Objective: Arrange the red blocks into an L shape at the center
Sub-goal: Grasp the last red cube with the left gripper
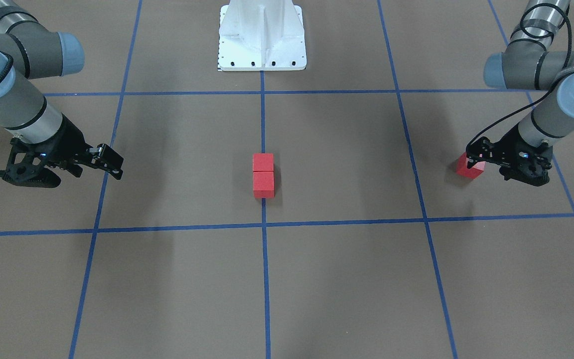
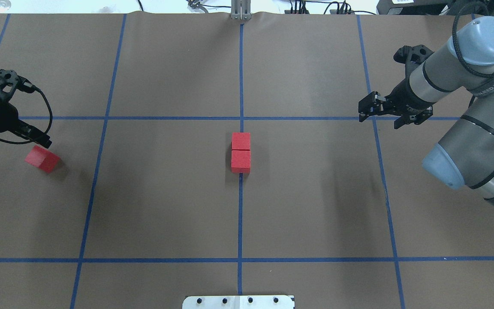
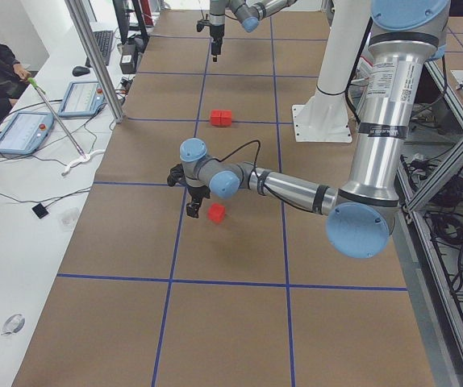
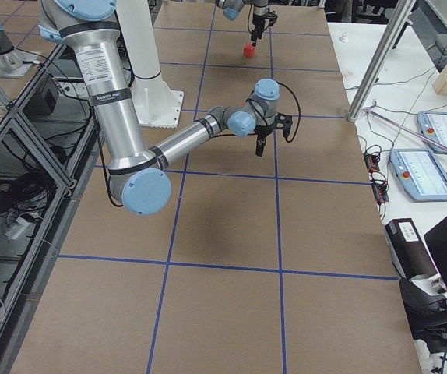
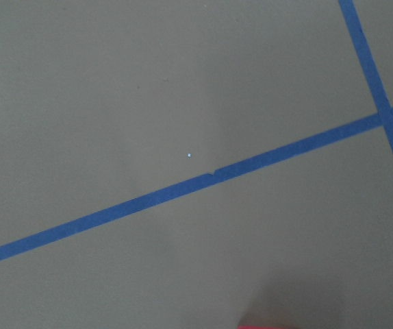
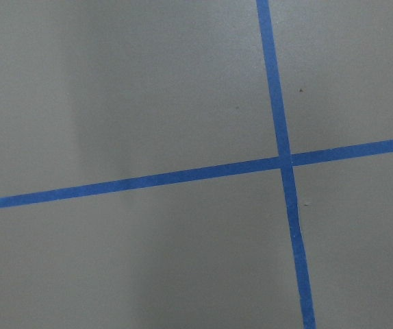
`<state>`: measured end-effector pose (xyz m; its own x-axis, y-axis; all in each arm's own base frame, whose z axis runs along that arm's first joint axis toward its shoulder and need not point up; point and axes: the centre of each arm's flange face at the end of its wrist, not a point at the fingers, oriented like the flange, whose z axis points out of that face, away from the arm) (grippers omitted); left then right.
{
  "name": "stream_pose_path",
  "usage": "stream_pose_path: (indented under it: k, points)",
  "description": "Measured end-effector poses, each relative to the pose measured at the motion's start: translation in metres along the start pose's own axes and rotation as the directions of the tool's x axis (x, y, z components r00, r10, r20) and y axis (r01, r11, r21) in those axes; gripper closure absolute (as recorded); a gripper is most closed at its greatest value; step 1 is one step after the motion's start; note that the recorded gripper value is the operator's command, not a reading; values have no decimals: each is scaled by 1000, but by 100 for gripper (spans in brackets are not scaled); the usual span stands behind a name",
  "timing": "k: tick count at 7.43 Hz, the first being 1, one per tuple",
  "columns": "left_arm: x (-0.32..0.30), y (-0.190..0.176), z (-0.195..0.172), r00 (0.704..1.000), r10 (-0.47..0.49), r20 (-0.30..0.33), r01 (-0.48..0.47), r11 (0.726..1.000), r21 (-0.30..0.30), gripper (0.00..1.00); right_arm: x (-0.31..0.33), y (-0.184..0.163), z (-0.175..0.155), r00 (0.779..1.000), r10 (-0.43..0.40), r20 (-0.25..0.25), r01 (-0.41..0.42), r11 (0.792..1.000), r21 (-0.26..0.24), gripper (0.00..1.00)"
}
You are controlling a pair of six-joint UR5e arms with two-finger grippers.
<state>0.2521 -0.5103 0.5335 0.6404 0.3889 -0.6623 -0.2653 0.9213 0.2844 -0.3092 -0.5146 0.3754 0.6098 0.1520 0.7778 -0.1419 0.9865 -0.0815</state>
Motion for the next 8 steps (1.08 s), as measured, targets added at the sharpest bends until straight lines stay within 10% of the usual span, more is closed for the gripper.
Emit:
stream_pose_path:
  k: [4,6,8]
  points:
    - [15,6,18,1000,24,6,-24,999,-25,18,-1,1,1,1000,-1,-1,1,1000,-2,1]
    - [20,7,23,999,31,15,-30,999,-29,95,0,1,3,1000,1,-3,-1,1000,-4,1]
    - [22,7,22,999,34,12,-34,999,-29,100,0,1,3,1000,0,-3,0,1000,-4,1]
